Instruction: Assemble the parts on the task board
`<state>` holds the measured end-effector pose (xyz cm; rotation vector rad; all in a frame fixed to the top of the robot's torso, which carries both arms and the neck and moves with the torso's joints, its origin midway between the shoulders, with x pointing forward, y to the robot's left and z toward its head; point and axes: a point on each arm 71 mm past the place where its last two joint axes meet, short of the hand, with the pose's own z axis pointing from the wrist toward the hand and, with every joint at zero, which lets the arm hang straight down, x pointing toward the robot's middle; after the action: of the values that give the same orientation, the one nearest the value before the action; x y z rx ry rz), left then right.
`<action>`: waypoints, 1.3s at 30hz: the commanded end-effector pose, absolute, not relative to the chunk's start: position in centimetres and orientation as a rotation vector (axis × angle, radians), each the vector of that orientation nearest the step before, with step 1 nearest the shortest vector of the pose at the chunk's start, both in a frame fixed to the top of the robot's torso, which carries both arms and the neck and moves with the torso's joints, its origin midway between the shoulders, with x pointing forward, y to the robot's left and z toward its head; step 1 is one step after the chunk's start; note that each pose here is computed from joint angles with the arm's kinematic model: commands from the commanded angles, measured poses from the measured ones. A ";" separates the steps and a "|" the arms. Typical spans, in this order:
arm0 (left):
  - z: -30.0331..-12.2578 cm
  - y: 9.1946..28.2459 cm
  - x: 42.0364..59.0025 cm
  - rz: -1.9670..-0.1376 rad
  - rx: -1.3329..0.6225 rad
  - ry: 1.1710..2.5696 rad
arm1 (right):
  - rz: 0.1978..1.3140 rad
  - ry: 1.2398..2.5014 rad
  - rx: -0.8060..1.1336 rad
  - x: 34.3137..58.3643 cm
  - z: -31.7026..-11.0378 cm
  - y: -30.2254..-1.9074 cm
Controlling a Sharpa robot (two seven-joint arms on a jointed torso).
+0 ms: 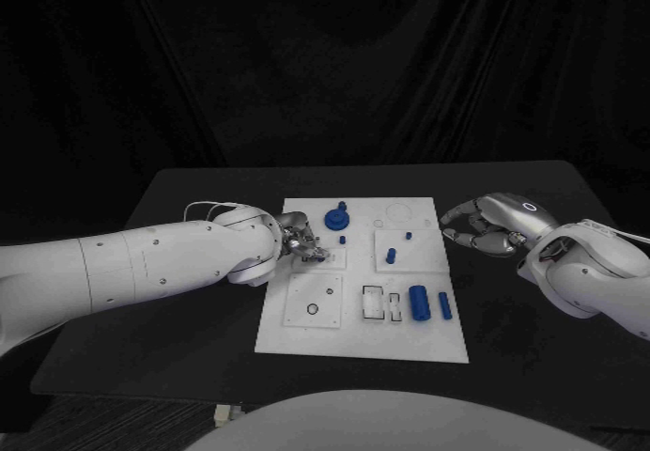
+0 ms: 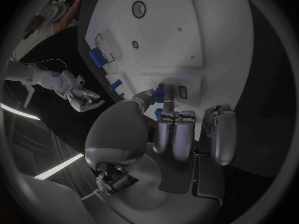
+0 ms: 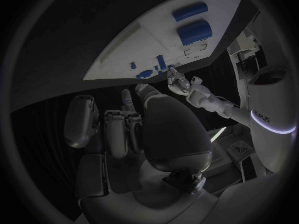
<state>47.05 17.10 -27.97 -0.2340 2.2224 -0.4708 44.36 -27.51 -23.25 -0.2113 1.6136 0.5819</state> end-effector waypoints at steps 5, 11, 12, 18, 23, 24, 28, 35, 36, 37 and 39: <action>-28.1 17.0 46.7 -0.486 -0.219 2.238 | 0.575 1.606 -0.203 44.3 -23.3 -27.6; -28.0 17.1 46.7 -0.492 -0.222 2.229 | 0.575 1.606 -0.203 44.3 -23.3 -27.6; -28.0 17.1 46.7 -0.494 -0.222 2.227 | 0.575 1.606 -0.203 44.3 -23.3 -27.6; -28.0 17.1 46.7 -0.499 -0.223 2.223 | 0.574 1.608 -0.202 44.3 -23.3 -27.6; -28.0 17.2 46.6 -0.499 -0.221 2.225 | 0.573 1.609 -0.202 44.3 -23.4 -27.6; -28.0 17.2 46.6 -0.499 -0.221 2.226 | 0.573 1.609 -0.202 44.3 -23.4 -27.6; -28.0 17.2 46.6 -0.495 -0.218 2.234 | 0.573 1.609 -0.202 44.4 -23.4 -27.6; -28.1 17.2 46.6 -0.487 -0.213 2.247 | 0.572 1.611 -0.202 44.4 -23.4 -27.6; -28.1 17.2 46.6 -0.486 -0.212 2.248 | 0.572 1.611 -0.202 44.4 -23.4 -27.6; -28.2 17.2 46.6 -0.484 -0.212 2.250 | 0.572 1.611 -0.202 44.4 -23.4 -27.6; -28.2 17.3 46.6 -0.482 -0.212 2.252 | 0.572 1.611 -0.202 44.4 -23.4 -27.6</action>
<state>46.78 17.47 -28.02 -0.2275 2.2342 -0.4723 44.37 -27.52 -23.34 -0.2108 1.6155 0.5808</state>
